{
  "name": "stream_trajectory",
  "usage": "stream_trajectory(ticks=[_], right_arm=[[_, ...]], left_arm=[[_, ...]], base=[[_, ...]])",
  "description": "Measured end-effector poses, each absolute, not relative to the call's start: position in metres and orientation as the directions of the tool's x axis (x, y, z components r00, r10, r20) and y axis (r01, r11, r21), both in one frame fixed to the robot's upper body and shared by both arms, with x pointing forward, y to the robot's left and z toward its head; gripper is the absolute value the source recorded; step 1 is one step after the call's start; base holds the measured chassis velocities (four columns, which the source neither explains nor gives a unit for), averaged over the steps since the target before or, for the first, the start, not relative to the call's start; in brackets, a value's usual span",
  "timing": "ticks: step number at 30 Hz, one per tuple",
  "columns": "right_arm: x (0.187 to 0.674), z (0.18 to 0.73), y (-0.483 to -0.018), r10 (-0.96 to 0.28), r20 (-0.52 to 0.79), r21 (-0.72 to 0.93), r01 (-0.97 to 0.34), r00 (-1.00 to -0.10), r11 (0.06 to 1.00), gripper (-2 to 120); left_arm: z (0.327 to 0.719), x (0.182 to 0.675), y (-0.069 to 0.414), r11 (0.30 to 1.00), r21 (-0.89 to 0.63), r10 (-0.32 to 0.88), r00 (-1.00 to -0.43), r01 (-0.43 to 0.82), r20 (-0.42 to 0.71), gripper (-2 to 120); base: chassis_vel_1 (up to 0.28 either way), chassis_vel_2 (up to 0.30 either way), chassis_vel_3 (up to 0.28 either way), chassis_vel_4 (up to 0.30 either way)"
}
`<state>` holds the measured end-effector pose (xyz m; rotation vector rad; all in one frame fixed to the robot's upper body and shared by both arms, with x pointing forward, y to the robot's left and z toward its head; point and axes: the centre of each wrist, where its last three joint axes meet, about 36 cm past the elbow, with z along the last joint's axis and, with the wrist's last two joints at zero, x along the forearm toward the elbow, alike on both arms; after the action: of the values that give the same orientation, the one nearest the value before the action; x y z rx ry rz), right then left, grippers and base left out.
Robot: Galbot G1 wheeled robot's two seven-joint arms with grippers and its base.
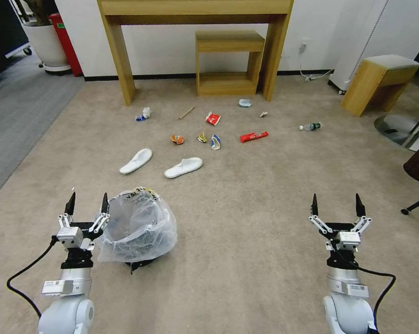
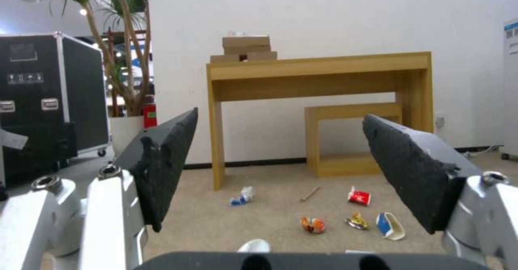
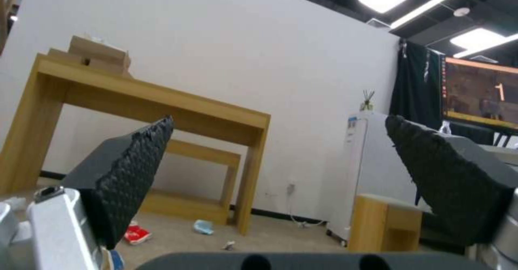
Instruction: Pick up the trash bin and place the garbage on the floor into it.
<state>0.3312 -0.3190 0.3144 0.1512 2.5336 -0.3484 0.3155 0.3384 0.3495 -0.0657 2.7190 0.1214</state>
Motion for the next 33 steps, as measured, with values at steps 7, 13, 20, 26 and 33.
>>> stream_trajectory(ticks=[7,13,20,26,33], right_arm=[[0.3312,0.3148,-0.3195,0.033,-0.559,-0.214,0.182,-0.828,0.96,100],[0.3303,0.3132,-0.3186,0.033,-0.56,-0.212,0.182,-0.828,0.96,100],[0.329,0.3116,-0.3236,0.044,-0.569,-0.204,0.193,-0.821,0.96,100],[0.3321,0.3113,-0.3268,0.049,-0.572,-0.196,0.194,-0.819,0.961,100],[0.3308,0.3083,-0.3242,0.035,-0.574,-0.2,0.181,-0.818,0.963,100]], left_arm=[[0.3513,0.3155,0.3381,0.995,0.076,-0.026,-0.912,-0.062,-0.409,80],[0.3515,0.3147,0.3393,0.995,0.075,-0.027,-0.913,-0.063,-0.407,80],[0.3556,0.3168,0.3363,0.996,0.077,-0.015,-0.916,-0.05,-0.4,80],[0.3561,0.315,0.3325,0.996,0.072,-0.018,-0.917,-0.051,-0.398,79],[0.3534,0.3119,0.3338,0.996,0.07,-0.022,-0.918,-0.054,-0.396,79]], base=[[0.0,0.0,0.0,0.0],[0.0,0.0,0.0,0.0],[0.0,0.0,0.0,0.0],[0.0,0.0,0.0,0.0],[0.0,0.0,0.0,0.0]])
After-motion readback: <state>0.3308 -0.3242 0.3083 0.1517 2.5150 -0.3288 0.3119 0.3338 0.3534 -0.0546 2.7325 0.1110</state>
